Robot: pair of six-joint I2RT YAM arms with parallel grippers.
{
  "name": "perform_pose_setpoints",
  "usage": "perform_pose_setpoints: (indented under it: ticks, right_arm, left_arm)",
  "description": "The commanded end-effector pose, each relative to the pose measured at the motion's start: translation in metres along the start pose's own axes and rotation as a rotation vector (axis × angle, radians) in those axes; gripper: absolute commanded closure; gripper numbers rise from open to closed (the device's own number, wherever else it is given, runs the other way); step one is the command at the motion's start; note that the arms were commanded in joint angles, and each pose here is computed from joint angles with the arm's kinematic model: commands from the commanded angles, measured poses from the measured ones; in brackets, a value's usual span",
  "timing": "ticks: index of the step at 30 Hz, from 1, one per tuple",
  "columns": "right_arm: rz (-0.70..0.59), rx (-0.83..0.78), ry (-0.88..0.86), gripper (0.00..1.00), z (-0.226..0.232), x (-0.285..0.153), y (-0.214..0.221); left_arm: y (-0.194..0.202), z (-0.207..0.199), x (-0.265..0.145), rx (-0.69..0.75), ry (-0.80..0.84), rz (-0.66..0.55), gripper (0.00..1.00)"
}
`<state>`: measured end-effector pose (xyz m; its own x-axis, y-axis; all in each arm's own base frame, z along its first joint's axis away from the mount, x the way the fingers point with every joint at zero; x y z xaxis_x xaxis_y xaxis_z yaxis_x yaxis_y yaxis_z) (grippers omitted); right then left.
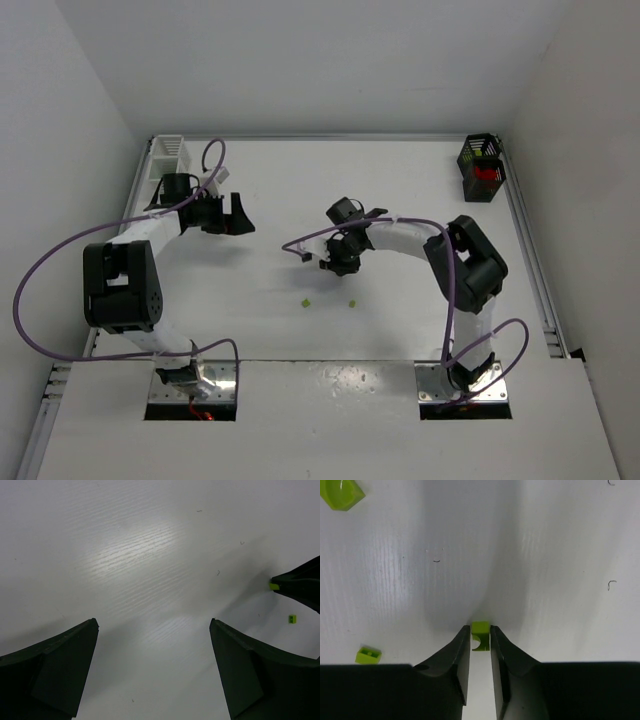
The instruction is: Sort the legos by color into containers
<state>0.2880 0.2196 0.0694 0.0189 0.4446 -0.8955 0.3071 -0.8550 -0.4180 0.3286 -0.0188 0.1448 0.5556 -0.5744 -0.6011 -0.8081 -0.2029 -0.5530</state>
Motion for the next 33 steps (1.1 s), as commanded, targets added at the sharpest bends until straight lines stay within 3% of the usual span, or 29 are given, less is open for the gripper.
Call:
perform_pose_setpoints:
  ticks: [1, 5, 10, 15, 23, 28, 33]
  right_arm:
    - [-0.024, -0.015, 0.027, 0.80, -0.010, 0.006, -0.006]
    - [-0.032, 0.080, 0.054, 0.91, -0.011, -0.004, -0.005]
    - [-0.064, 0.345, 0.263, 0.98, -0.040, -0.056, 0.005]
    - [-0.030, 0.559, 0.503, 1.00, -0.066, -0.109, 0.055]
    - [0.048, 0.895, 0.948, 1.00, -0.116, -0.215, 0.178]
    - [0.007, 1.107, 1.160, 1.00, -0.127, -0.272, 0.250]
    - [-0.049, 1.181, 1.228, 1.00, -0.135, -0.282, 0.287]
  left_arm:
    - [-0.012, -0.001, -0.003, 0.029, 0.025, -0.033, 0.00]
    - [-0.008, 0.000, -0.003, 0.023, 0.024, -0.025, 0.00]
    - [-0.007, 0.001, -0.006, 0.018, 0.019, -0.031, 0.00]
    - [-0.008, 0.000, -0.008, 0.024, 0.020, -0.038, 0.00]
    - [-0.009, -0.001, -0.005, 0.021, 0.039, -0.043, 0.00]
    - [-0.008, 0.000, -0.004, 0.012, 0.040, -0.044, 0.00]
    - [-0.006, 0.000, -0.004, 0.014, 0.049, -0.043, 0.00]
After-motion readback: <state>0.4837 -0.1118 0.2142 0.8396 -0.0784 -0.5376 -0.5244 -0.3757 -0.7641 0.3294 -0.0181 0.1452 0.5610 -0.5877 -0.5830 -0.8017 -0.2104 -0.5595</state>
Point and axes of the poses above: each gripper's point midway between its finger pads, its own x axis out along the fingers, its own z axis along the line the jaws close on, y = z × x, the point moved 9 cm from there along -x, back along the fingers, and after that the axes turned 13 degrees about -x, right-handed, at the moved point
